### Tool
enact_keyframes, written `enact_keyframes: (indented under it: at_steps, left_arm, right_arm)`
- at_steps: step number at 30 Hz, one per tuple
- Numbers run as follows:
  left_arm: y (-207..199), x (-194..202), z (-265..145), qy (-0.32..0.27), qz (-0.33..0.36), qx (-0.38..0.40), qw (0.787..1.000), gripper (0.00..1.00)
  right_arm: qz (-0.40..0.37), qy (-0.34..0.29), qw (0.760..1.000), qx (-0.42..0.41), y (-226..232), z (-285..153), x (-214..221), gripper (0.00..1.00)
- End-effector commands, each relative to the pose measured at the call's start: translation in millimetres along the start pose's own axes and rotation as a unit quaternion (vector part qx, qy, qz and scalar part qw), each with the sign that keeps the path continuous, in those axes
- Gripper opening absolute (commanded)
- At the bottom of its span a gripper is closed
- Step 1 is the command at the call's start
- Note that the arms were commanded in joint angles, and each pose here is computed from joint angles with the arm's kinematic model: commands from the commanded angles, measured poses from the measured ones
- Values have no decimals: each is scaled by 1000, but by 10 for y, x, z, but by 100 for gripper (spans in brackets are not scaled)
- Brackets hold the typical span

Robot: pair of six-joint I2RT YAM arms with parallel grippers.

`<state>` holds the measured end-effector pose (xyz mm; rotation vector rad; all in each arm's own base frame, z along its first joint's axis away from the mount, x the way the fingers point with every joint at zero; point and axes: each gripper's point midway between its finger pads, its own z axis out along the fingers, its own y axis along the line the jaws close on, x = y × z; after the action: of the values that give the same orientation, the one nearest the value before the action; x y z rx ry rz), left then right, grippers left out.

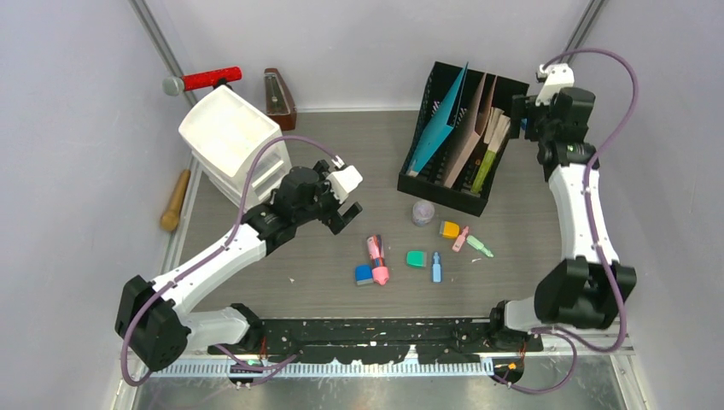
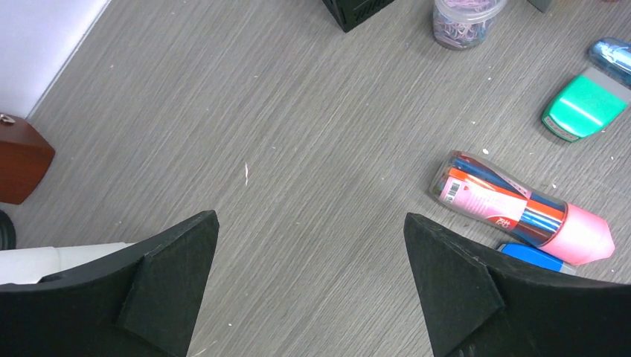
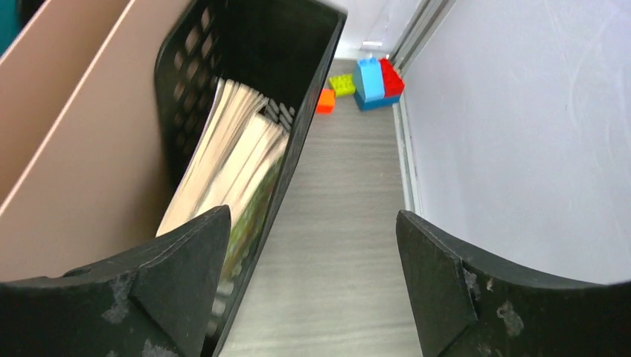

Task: Organize the desk
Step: Move the storage box to the corner of the board.

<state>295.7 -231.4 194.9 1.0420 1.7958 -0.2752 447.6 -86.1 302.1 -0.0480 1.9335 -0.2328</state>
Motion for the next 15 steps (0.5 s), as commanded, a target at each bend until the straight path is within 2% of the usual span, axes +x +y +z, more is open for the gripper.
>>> enact_keyframes:
  at_steps: [1,2,3,4,5,6,8,15]
  left_arm:
    - [135,-202,-99,-32,5,-29,999,100]
    - [146,-204,-100,-32,7,-31,999,100]
    - [145,-213,-104,-34,9,-31,999,100]
    - [150,-212,-106,-34,9,-32,999,100]
    - [150,-213,-107,-35,9,-32,999,100]
    - [152,-215,-112,-36,9,-33,999,100]
    - [149,-216,-112,-38,12,-33,999,100]
    - [169,-211,-127,-49,17,-42,998,100]
  right_arm:
    - [-7,-22,1000,-19,114,-337,153,88]
    - [-9,6,999,-47,245,-361,418,88]
    - [-19,0,997,-69,329,-481,443,88]
    - [-21,28,996,-87,421,-524,698,88]
    - [-36,24,993,-110,502,-625,744,88]
    - [-39,51,990,-128,586,-672,1001,88]
    - [-62,62,983,-163,721,-827,1247,88]
    - [-104,104,967,-207,896,-811,1901,89]
